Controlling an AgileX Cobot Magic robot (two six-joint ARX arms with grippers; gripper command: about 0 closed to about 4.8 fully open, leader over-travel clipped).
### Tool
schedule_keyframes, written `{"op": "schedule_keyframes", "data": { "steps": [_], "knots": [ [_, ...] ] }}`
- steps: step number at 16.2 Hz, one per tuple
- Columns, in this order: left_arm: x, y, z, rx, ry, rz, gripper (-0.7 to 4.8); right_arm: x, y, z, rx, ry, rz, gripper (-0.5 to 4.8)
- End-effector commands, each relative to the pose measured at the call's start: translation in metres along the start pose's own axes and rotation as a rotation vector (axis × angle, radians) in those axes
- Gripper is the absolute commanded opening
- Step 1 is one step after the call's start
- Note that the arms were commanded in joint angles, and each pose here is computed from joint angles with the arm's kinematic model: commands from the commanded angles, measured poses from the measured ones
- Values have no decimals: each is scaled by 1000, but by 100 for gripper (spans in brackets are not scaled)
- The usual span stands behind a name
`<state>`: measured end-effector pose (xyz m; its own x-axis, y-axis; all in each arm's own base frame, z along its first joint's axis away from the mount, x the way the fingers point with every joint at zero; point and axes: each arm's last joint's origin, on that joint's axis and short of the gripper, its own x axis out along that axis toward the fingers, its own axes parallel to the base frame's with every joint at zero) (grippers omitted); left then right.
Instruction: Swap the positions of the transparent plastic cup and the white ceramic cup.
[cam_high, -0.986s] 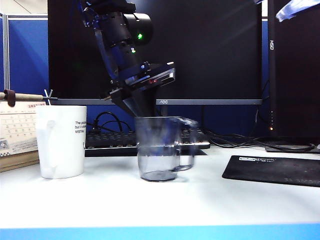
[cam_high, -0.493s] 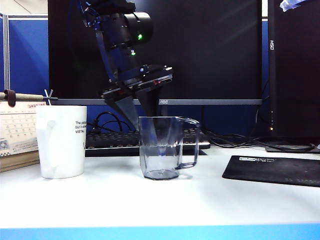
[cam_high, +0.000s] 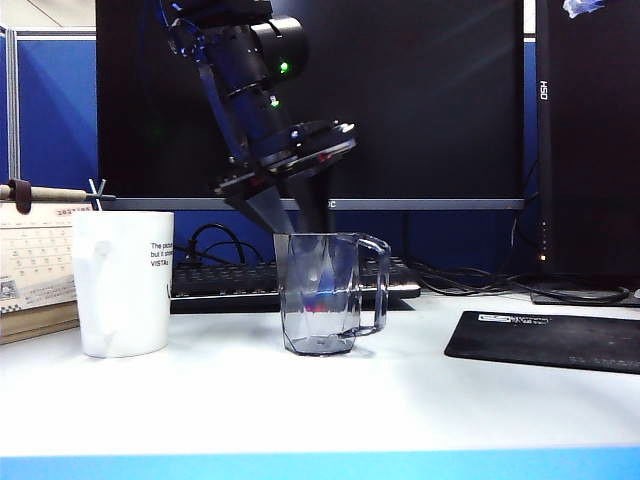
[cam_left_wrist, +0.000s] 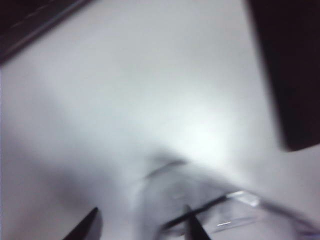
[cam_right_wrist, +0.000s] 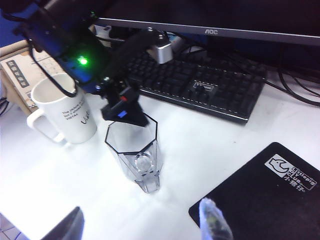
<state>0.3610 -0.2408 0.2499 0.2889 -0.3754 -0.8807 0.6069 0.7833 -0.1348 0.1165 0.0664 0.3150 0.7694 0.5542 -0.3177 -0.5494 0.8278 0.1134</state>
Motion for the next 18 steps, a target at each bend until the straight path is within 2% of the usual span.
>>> {"op": "schedule_keyframes", "data": {
  "steps": [1, 4, 7, 9, 10, 11, 12, 13, 14, 15, 18],
  "knots": [
    [-14, 2, 3, 55, -32, 153, 251, -2, -3, 3, -2, -19, -25, 301],
    [-41, 0, 17, 77, -147, 185, 255, -3, -6, 4, -13, -39, -48, 301],
    [-79, -8, 40, 92, -284, 109, 255, -9, -7, 7, -18, -85, -62, 295],
    [-111, -13, 49, 110, -326, 131, 255, -21, -9, 10, -20, -140, -94, 285],
    [-128, -14, 51, 119, -337, 141, 247, -30, -9, 12, -28, -184, -113, 241],
    [-153, -14, 51, 115, -363, 144, 190, -41, -9, 15, -56, -254, -139, 201],
    [-173, -17, 50, 136, -397, 143, 81, -54, -9, 19, -93, -334, -174, 182],
    [-199, -21, 47, 147, -463, 144, -8, -67, -8, 21, -112, -417, -213, 137],
    [-229, -23, 41, 151, -542, 137, -5, -80, -6, 23, -126, -497, -253, 109],
    [-258, -29, 33, 158, -624, 124, -5, -89, -5, 24, -138, -553, -288, 102],
    [-335, -44, -7, 183, -821, 121, -5, -100, -5, 24, -141, -614, -359, 102]
  ]
}}
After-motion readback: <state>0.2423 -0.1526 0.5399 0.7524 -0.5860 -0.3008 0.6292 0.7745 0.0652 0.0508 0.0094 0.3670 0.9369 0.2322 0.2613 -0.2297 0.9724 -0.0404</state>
